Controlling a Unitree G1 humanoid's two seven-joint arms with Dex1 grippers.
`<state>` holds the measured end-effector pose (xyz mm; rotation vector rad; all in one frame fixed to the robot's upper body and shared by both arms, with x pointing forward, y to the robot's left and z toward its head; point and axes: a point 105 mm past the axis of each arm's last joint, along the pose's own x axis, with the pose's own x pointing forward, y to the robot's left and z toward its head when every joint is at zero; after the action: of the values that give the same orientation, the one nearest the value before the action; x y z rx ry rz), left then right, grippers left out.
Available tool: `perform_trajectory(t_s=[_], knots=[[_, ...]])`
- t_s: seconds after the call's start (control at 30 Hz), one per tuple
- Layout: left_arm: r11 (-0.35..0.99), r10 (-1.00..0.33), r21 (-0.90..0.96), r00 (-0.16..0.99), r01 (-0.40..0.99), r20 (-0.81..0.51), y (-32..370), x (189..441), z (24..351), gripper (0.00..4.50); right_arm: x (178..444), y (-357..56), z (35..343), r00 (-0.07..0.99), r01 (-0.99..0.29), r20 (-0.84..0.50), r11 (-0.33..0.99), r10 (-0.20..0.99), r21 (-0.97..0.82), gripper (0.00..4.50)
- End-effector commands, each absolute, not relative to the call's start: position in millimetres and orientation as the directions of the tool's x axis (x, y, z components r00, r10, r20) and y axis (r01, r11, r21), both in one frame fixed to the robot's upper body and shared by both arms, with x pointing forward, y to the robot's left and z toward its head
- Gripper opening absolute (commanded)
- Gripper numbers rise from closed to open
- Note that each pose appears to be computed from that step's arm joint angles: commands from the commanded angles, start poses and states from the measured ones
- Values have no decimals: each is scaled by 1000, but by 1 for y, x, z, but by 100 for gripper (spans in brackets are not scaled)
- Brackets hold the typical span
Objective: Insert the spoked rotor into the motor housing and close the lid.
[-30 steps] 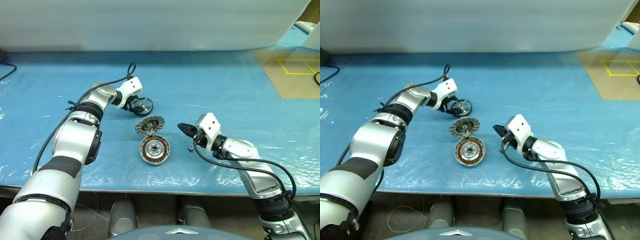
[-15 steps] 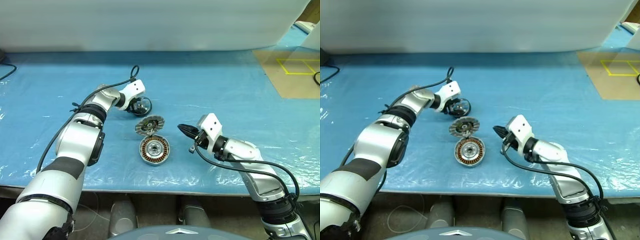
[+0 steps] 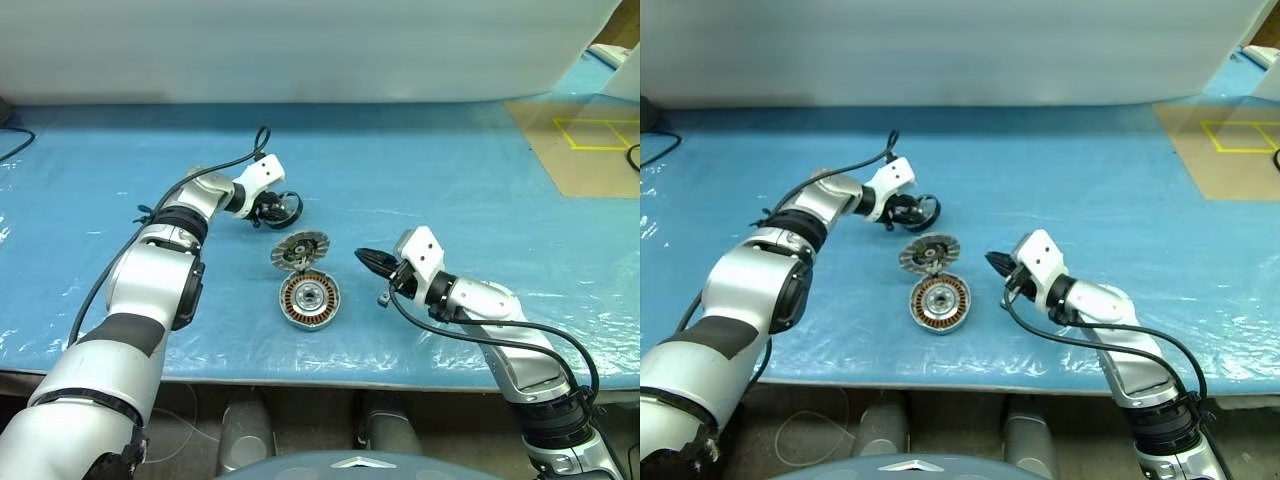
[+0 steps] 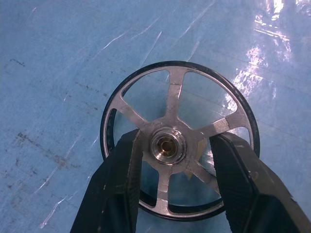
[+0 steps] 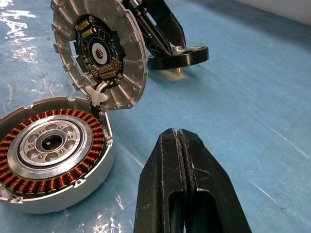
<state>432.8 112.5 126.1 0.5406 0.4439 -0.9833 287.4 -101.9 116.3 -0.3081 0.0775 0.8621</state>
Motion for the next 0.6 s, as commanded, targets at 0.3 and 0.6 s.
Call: perform_trajectory(t_s=[0.3, 0.6], knots=[[382, -824, 220, 438, 898, -359, 117, 429, 195, 181, 284, -102, 135, 587, -800, -128, 549, 799, -242, 0], [361, -840, 250, 430, 898, -331, 124, 427, 210, 181, 290, -101, 136, 548, -826, -141, 506, 825, -250, 0]])
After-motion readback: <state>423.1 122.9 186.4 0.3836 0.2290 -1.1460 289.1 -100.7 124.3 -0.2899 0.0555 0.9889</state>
